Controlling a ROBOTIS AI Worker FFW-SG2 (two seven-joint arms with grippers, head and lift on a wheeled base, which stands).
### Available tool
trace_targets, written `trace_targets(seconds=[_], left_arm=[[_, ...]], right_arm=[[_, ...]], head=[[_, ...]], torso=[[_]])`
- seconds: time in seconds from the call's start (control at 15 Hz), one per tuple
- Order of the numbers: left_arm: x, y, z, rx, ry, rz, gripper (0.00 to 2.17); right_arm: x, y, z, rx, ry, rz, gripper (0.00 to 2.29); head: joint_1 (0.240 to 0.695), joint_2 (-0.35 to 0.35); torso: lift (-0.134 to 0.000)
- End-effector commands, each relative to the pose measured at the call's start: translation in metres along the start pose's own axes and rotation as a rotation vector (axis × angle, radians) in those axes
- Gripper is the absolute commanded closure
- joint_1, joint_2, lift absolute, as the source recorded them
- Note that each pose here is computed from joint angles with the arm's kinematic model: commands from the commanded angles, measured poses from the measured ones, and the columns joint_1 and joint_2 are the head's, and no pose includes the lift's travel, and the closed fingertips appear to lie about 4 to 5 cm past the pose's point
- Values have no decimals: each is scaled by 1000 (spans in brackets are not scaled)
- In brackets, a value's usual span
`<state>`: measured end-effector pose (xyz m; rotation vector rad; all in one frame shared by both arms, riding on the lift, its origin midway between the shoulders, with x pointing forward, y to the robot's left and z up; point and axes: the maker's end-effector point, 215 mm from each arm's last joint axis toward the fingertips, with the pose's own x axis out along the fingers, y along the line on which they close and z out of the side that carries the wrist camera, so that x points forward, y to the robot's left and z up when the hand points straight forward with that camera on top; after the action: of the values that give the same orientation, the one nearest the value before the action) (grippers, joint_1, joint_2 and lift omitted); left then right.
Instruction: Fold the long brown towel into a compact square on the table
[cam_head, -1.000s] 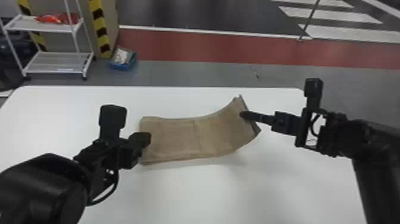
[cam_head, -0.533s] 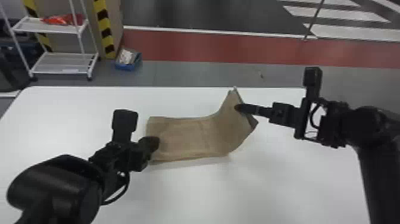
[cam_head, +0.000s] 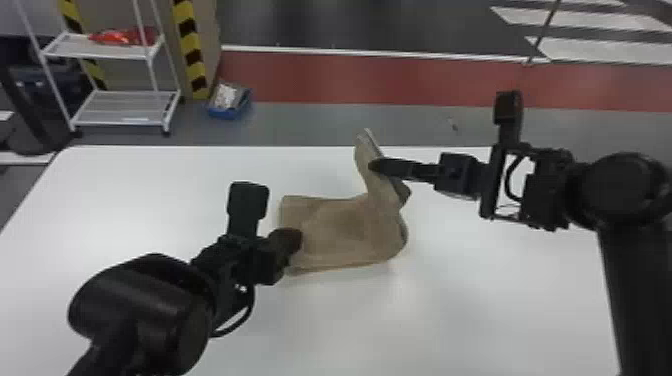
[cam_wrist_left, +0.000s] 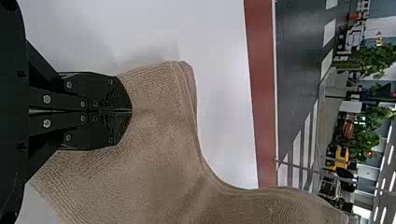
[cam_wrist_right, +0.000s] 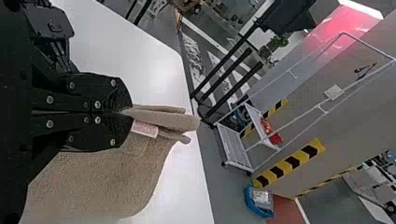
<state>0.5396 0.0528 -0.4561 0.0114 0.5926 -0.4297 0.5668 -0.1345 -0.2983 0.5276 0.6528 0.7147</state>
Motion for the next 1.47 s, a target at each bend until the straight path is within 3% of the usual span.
trace_targets(seconds=[0.0, 0.4, 0.73, 1.0, 1.2, 1.33, 1.4], left_arm=[[3, -7, 4, -2, -3, -11, 1973], [5, -9, 3, -4, 2, -18, 1970], [5, -8, 3, 0, 1, -11, 1970], [4, -8, 3, -4, 1, -16, 1970], [4, -8, 0, -5, 5, -15, 1970], [4, -8, 2, -4, 2, -15, 1970], [4, -8, 1, -5, 2, -16, 1973]], right_arm=[[13, 9, -9, -15, 24, 7, 1393], [58, 0, -37, -5, 42, -9, 1393], [79, 13, -50, 4, 67, 16, 1389], [83, 9, -68, 3, 98, -7, 1366], [83, 7, -69, 5, 95, -9, 927], [84, 9, -69, 8, 76, 5, 127], [82, 10, -70, 17, 74, 15, 90]], head=[[695, -81], [695, -54], [695, -29], [695, -15], [695, -10], [695, -10], [695, -9]], torso=[[-128], [-128], [-128], [-128], [-128], [-128], [-128]])
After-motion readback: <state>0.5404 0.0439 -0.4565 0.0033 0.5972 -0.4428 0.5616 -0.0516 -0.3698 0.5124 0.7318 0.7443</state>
